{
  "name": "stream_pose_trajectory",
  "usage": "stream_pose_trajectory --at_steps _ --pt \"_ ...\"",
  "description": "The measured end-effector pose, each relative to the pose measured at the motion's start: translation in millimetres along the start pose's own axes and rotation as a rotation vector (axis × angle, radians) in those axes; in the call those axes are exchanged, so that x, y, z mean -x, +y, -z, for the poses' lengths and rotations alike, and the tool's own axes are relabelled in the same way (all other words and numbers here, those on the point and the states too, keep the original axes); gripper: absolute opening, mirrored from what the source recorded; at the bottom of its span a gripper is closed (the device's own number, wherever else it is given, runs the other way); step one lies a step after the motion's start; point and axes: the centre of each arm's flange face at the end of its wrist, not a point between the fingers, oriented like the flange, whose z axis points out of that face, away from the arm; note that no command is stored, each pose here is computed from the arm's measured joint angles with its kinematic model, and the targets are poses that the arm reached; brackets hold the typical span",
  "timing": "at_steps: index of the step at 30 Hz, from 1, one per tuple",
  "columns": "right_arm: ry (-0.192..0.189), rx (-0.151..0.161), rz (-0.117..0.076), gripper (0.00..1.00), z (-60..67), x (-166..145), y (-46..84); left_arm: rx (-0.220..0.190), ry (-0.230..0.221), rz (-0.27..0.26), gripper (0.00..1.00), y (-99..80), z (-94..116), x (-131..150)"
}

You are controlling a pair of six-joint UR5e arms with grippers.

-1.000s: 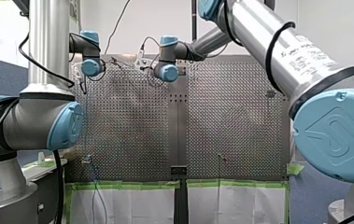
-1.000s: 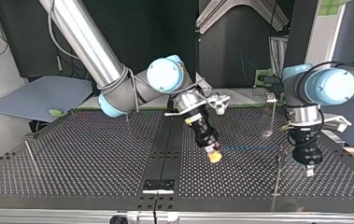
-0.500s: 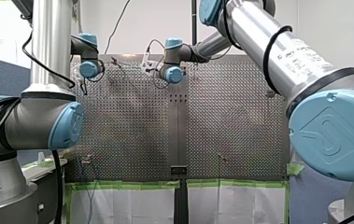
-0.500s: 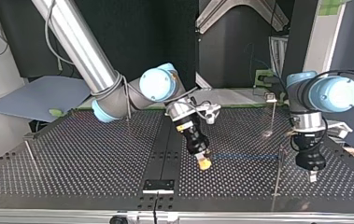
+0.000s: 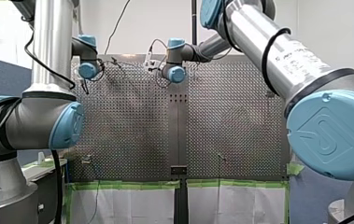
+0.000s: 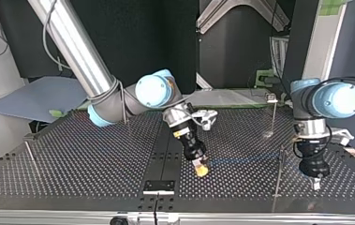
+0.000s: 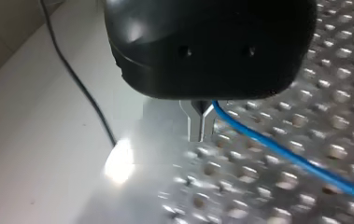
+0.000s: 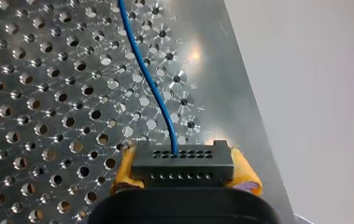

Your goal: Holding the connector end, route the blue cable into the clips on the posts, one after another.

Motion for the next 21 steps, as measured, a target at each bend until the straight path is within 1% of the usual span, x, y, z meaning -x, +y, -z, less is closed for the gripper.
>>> stream_pose_trajectory --at_steps 4,13,18,21 --pt "0.0 0.003 -0.001 0.0 -1.5 0 5.8 0.008 0.024 -0.012 0.0 3.0 -1 -10" --pt "-0.004 0.01 0.001 0.0 -2.2 4 17.5 0.009 0.029 -0.022 0.0 1.1 -1 -14" --pt "-0.005 0.01 0.001 0.0 -2.3 4 18.5 0.012 0.03 -0.024 0.0 0.5 -1 -14" --pt "-0.006 0.01 0.001 0.0 -2.2 4 18.4 0.022 0.03 -0.025 0.0 1.4 0 -14"
